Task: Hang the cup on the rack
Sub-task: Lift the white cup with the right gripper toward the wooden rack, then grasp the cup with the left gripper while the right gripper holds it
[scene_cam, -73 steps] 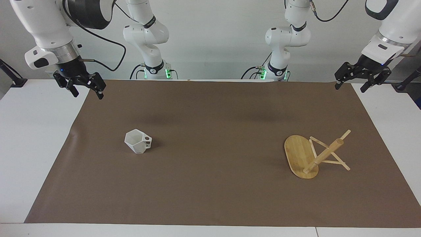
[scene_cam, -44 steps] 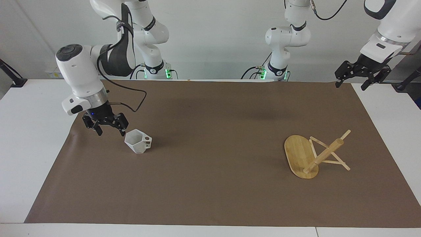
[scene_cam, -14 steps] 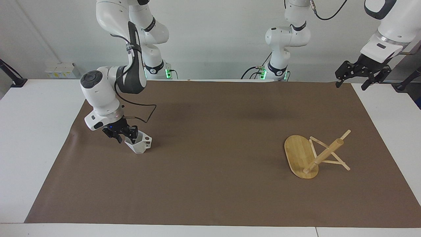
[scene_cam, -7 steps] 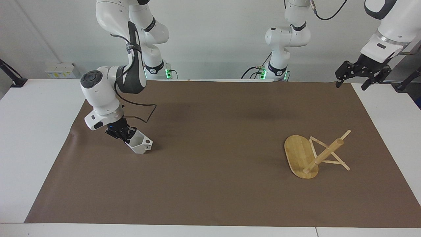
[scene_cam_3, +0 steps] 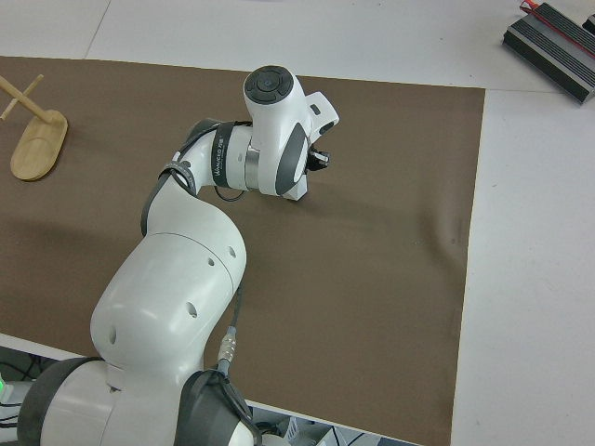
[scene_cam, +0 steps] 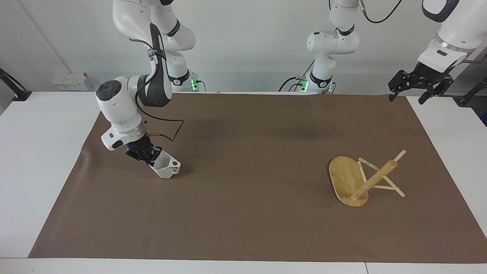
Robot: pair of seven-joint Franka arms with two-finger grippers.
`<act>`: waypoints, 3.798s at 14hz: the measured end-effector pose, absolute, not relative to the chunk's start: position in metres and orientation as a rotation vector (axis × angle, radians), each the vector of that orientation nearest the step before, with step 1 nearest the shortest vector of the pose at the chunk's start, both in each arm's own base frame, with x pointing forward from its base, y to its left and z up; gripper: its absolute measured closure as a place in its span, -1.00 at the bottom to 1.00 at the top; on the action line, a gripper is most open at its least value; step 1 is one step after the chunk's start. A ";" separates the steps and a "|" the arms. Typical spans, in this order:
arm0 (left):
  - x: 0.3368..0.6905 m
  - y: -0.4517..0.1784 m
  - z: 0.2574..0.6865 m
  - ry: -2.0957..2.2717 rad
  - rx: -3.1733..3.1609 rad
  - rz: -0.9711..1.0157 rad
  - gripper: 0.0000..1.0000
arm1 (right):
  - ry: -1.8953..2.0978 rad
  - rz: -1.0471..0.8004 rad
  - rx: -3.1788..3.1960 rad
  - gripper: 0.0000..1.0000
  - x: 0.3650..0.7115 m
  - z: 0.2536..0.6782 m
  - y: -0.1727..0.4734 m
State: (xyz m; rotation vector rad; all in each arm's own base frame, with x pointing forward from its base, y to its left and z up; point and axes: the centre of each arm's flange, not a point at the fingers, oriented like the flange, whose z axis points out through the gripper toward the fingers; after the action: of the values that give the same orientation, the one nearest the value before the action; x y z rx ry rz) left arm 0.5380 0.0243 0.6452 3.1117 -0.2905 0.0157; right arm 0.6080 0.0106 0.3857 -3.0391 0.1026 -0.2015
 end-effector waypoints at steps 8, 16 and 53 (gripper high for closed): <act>0.538 0.031 0.645 -0.270 3.114 0.015 -1.00 | 0.112 -0.220 -2.594 0.91 0.629 0.463 0.066; 0.536 0.012 0.643 -0.486 3.046 0.019 -1.00 | 0.095 -0.189 -2.249 0.91 0.622 0.493 0.158; 0.502 -0.187 0.518 -1.526 1.880 0.569 -1.00 | 0.063 0.073 -2.118 0.91 0.567 0.525 0.306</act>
State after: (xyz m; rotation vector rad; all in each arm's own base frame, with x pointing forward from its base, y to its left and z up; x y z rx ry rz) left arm 0.5024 -0.1873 0.5182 1.8798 -1.5265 0.5693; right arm 0.5671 0.3060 0.5248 -2.1180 0.0632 0.0733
